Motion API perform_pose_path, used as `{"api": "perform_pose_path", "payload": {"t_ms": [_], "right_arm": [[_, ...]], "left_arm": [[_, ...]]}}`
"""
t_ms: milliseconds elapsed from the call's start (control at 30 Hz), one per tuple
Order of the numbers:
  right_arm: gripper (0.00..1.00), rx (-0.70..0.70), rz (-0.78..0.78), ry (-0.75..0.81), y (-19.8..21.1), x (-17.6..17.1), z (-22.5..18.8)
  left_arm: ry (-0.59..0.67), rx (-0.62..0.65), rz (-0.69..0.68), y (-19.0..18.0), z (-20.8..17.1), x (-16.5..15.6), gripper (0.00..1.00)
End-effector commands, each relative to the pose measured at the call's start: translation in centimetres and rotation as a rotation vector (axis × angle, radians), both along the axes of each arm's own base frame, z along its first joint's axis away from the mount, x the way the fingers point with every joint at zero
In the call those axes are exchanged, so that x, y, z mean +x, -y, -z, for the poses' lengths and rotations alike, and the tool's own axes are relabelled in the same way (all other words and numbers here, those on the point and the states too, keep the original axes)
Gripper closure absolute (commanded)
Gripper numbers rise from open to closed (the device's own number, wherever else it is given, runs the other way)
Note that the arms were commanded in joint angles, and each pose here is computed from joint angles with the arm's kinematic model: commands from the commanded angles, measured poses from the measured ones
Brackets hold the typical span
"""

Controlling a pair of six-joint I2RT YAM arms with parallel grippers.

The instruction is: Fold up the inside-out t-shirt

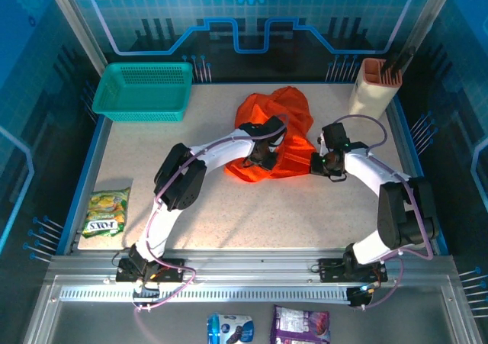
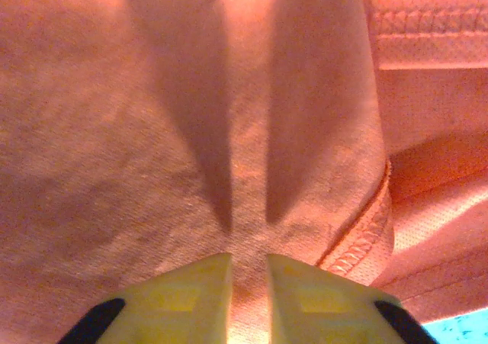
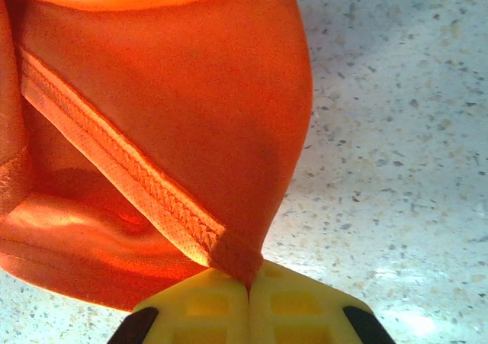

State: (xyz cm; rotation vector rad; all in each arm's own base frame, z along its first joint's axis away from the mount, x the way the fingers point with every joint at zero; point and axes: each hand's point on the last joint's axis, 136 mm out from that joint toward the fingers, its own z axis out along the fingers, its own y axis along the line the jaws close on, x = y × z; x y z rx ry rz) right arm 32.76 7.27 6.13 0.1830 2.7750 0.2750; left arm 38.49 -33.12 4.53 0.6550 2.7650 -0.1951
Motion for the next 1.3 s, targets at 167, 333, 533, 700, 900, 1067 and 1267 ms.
{"api": "perform_pose_path", "payload": {"t_ms": [167,333,533,700,900,1067,1267], "right_arm": [[1.00,0.024,0.002,0.016,0.3,-0.8,-1.5],[1.00,0.050,0.002,0.019,-0.1,-0.9,-1.8],[1.00,0.044,0.002,0.028,0.0,-1.0,-2.2],[0.99,0.019,0.014,0.029,0.6,-1.0,-2.1],[1.00,-0.028,0.077,0.012,2.6,-1.0,-1.6],[0.96,-0.045,0.100,0.028,3.2,-1.0,-2.4],[0.76,-0.012,0.067,0.084,0.9,-1.4,-5.6]], "left_arm": [[-0.021,-0.197,-0.013,3.5,-3.9,0.9,0.55],[-0.024,-0.156,-0.037,4.8,-2.4,1.6,0.44],[-0.052,-0.114,-0.042,5.4,-0.1,2.0,0.42],[-0.064,-0.080,-0.033,5.1,0.7,1.9,0.54],[-0.011,-0.075,-0.027,4.1,-1.4,1.9,0.90],[0.040,-0.191,-0.069,3.0,-6.7,2.2,0.96],[0.033,-0.361,-0.091,1.8,-12.5,1.7,0.98]]}}
